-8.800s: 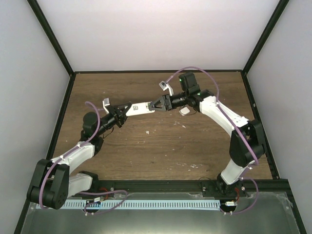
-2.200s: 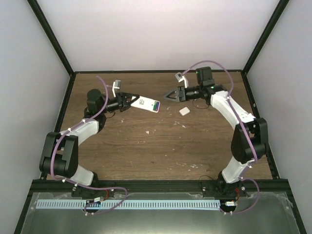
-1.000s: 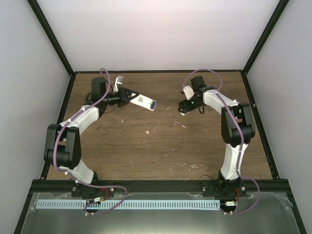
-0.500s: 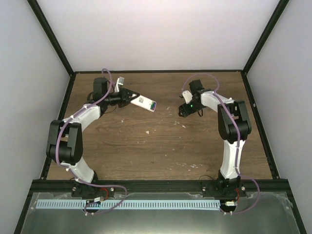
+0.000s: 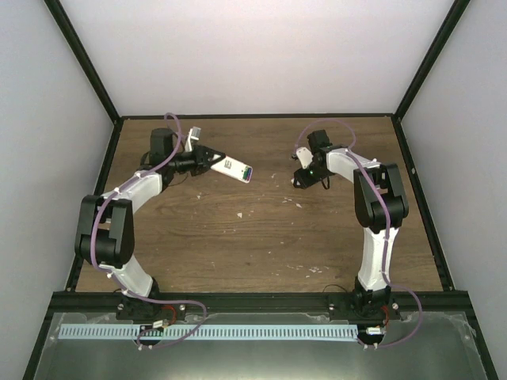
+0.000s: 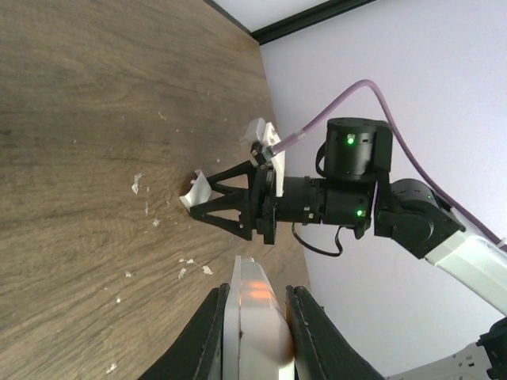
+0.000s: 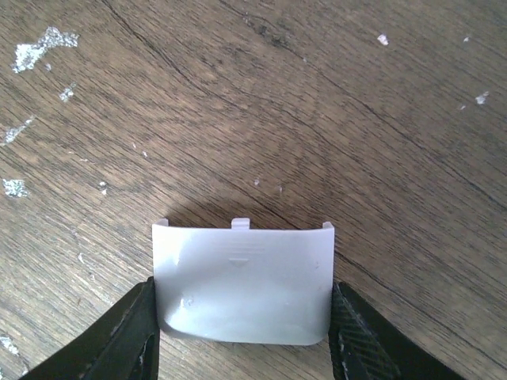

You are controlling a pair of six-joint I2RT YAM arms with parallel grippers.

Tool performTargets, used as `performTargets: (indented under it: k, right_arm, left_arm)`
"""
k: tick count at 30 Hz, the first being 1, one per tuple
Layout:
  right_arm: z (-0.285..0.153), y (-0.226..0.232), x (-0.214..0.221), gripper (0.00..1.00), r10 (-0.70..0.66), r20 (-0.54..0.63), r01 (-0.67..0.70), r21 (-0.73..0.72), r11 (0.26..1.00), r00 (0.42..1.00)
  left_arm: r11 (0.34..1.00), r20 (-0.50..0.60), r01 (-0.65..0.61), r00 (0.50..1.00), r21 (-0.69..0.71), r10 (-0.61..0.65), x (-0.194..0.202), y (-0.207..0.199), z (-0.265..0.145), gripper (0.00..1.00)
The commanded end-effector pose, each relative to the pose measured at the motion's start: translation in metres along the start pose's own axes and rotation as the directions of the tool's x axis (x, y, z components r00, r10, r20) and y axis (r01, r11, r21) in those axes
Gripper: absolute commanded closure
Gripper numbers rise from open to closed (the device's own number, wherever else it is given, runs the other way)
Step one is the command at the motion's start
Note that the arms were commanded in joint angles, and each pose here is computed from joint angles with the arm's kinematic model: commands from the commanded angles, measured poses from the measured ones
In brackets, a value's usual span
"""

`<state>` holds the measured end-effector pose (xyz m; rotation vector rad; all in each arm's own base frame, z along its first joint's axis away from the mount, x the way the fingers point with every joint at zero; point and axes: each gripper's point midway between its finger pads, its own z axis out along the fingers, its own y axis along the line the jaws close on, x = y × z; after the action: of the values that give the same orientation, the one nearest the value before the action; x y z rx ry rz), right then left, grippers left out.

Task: Load the batteries into the remote control

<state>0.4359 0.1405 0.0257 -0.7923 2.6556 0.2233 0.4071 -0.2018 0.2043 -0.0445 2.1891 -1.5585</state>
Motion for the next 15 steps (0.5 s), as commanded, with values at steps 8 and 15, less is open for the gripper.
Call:
performTargets:
  k: [8, 15]
  right_arm:
    - [-0.029, 0.02, -0.012, 0.64, -0.069, 0.072, 0.069, 0.007, 0.998, 0.995]
    - [-0.047, 0.087, -0.022, 0.66, -0.185, 0.148, 0.199, -0.085, 0.976, 0.972]
  left_arm:
    - [0.995, -0.003, 0.005, 1.0, 0.105, -0.005, 0.035, 0.023, -0.015, 1.0]
    - [0.995, -0.048, 0.029, 0.999, 0.097, -0.024, 0.071, 0.051, -0.015, 1.0]
